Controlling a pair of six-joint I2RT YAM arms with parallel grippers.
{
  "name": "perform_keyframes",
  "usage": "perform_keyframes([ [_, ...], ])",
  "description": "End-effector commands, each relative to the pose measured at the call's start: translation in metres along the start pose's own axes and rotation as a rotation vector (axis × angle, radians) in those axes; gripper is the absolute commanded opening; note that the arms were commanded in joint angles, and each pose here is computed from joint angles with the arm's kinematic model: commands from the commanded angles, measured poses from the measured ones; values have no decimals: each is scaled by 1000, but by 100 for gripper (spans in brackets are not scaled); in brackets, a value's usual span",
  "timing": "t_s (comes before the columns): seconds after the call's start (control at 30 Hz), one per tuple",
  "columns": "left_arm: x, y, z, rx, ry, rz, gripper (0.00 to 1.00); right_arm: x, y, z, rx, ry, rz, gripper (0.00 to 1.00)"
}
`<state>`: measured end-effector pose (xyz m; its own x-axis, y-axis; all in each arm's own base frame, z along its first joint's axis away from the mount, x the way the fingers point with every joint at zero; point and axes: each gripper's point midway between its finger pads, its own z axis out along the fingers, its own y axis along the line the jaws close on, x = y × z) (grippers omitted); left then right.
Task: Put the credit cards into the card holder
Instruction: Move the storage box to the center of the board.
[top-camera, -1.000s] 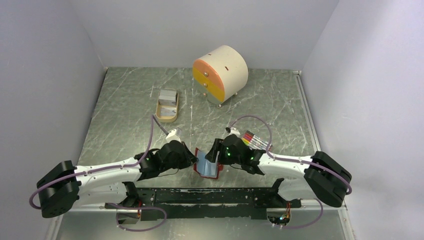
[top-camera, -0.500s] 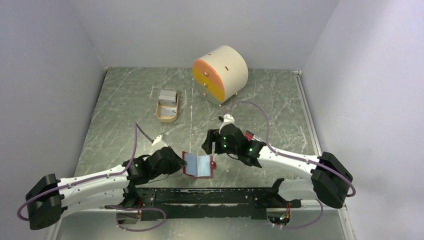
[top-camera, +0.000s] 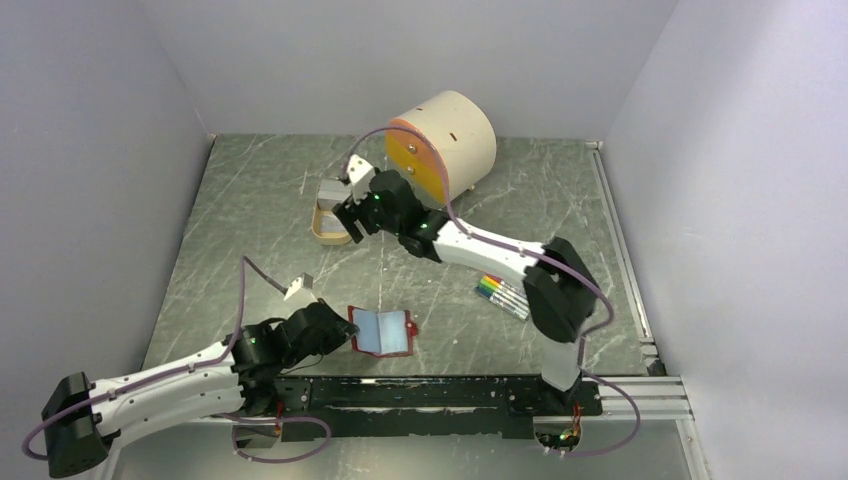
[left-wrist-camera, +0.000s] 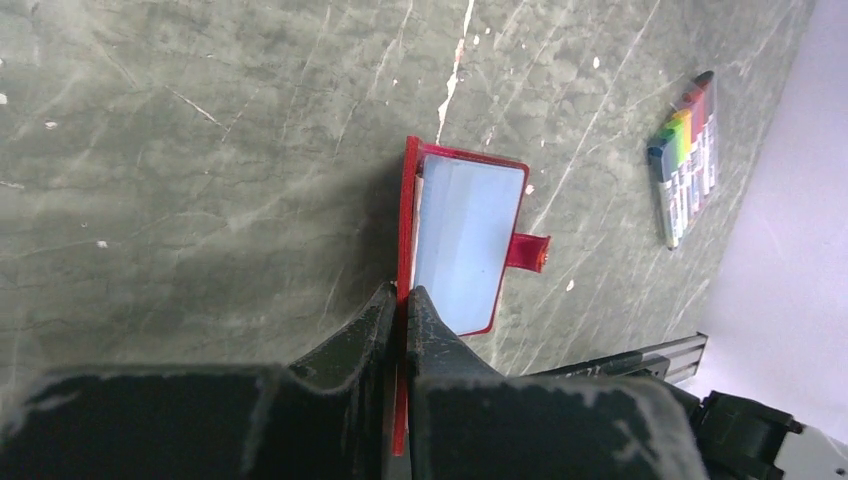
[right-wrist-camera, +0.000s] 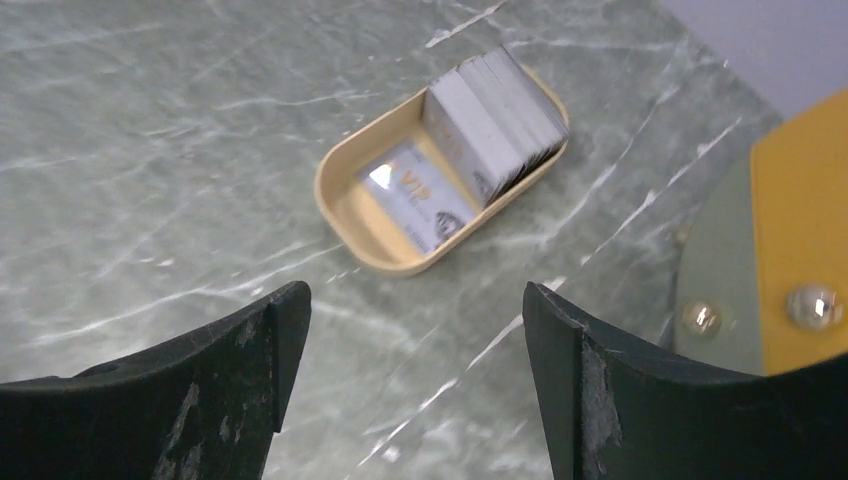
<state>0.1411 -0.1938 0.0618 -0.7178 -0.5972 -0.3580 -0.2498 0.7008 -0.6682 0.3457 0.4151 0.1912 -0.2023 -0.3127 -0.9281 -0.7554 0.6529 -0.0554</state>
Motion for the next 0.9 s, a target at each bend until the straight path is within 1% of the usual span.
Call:
perform_keyframes([
  [0.0, -6, 15, -3, -22, -34, -16, 9, 24, -20, 54, 6, 84, -271, 82],
  [0.03, -6, 16, -4, -21, -33, -19, 9, 25, -23, 66, 6, 93, -290, 82],
  [0.07, -6, 16, -5, -19, -32, -22, 9, 16, -27, 78, 11, 82, -306, 82],
  [0.17, -7, 17, -7, -20, -33, -21, 9, 15, -32, 105, 2, 77, -356, 81],
  [0.27, -7, 15, -7, -16, -35, -22, 9, 19, -31, 122, -24, 69, -397, 78],
  [0.4, -9, 9, -10, -4, -35, -11, 9, 29, -8, 123, -131, 116, -345, 73],
  [0.43, -9, 8, -10, -1, -34, -8, 9, 24, -5, 120, -134, 96, -340, 72],
  [0.53, -8, 5, -9, 8, -31, -6, 9, 36, -3, 117, -102, 67, -381, 70],
  [0.67, -6, 4, -9, 9, -20, 1, 9, 56, -6, 125, -92, 107, -426, 70],
  [0.77, -7, 2, -10, 8, -22, 6, 9, 57, -11, 133, -68, 121, -445, 73],
  [0.87, -9, 0, -11, 13, -26, 3, 9, 61, -12, 136, -70, 124, -475, 74],
])
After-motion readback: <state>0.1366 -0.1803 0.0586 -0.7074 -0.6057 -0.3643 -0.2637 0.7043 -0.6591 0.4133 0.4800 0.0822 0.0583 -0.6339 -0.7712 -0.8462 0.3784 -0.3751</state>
